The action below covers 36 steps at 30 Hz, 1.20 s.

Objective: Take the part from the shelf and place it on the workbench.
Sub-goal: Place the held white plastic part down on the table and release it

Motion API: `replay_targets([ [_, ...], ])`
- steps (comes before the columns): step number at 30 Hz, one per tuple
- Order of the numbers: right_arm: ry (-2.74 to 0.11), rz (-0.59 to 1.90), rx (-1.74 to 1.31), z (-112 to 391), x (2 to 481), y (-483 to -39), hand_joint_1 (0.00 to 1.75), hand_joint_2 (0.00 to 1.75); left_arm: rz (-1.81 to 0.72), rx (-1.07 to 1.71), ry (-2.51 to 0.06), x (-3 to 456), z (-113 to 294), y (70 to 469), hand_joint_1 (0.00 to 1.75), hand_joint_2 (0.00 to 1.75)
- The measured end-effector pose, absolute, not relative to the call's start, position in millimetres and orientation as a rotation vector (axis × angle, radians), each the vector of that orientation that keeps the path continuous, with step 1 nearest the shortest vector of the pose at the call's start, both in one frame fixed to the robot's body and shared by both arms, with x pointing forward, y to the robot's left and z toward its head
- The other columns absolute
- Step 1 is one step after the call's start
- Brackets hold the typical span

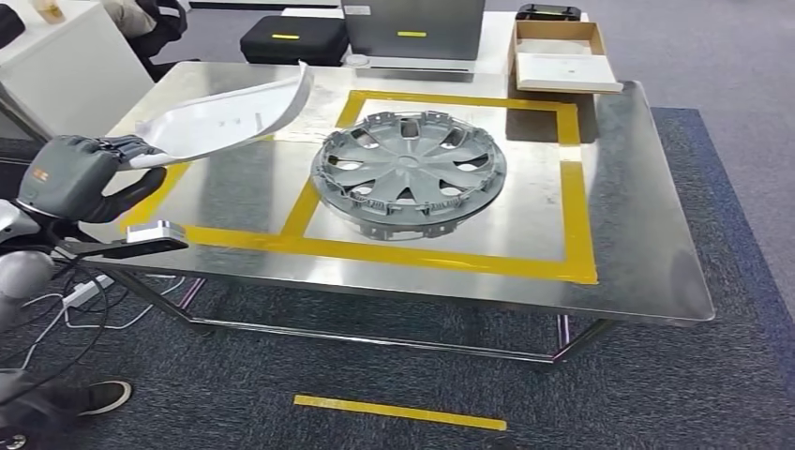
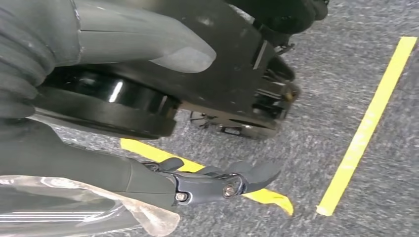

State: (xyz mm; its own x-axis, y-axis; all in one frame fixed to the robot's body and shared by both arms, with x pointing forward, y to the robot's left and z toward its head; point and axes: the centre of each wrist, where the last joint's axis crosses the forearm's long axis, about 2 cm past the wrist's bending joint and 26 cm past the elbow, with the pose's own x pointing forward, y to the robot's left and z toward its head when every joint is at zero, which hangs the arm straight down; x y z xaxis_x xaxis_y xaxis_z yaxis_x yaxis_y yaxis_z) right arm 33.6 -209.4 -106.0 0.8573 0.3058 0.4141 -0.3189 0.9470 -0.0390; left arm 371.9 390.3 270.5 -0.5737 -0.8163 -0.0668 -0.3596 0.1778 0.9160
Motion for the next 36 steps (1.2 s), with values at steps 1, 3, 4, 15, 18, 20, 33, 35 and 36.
replay_targets([
  [1,-0.430,0.321,0.034,-106.0,33.6,-209.4,0.00,1.75,-1.336,1.083,-1.995,372.9,269.6,398.5,1.75,1.75],
  [3,-0.427,0.305,0.036,-106.2,32.2,-209.4,0.00,1.75,-1.223,1.047,-1.952,372.9,265.2,421.6,1.75,1.75],
  [4,-0.425,0.300,0.036,-106.2,31.4,-209.4,0.00,1.75,-1.173,1.053,-1.928,372.0,264.0,436.5,1.75,1.75],
  [15,-0.422,0.145,0.025,-107.1,29.3,-213.7,0.00,1.75,-0.730,1.335,-1.594,340.2,275.6,589.1,1.75,1.75],
  [18,-0.425,0.115,0.020,-107.0,31.6,-214.2,0.00,1.75,-0.601,1.402,-1.508,333.6,269.5,608.2,1.75,1.75],
  [20,-0.421,0.094,0.016,-107.0,31.7,-214.6,0.00,1.75,-0.496,1.454,-1.466,325.7,260.3,621.2,1.75,1.75],
  [33,-0.412,0.053,0.001,-107.1,33.6,-216.2,0.00,1.75,-0.191,1.492,-1.347,297.7,217.3,646.3,1.75,1.75],
  [35,-0.406,0.051,0.000,-107.1,33.6,-216.3,0.00,1.75,-0.167,1.488,-1.341,294.2,209.2,645.5,1.75,1.75],
  [36,-0.401,0.051,0.000,-107.1,33.6,-216.4,0.00,1.75,-0.155,1.491,-1.338,292.3,206.2,645.6,1.75,1.75],
])
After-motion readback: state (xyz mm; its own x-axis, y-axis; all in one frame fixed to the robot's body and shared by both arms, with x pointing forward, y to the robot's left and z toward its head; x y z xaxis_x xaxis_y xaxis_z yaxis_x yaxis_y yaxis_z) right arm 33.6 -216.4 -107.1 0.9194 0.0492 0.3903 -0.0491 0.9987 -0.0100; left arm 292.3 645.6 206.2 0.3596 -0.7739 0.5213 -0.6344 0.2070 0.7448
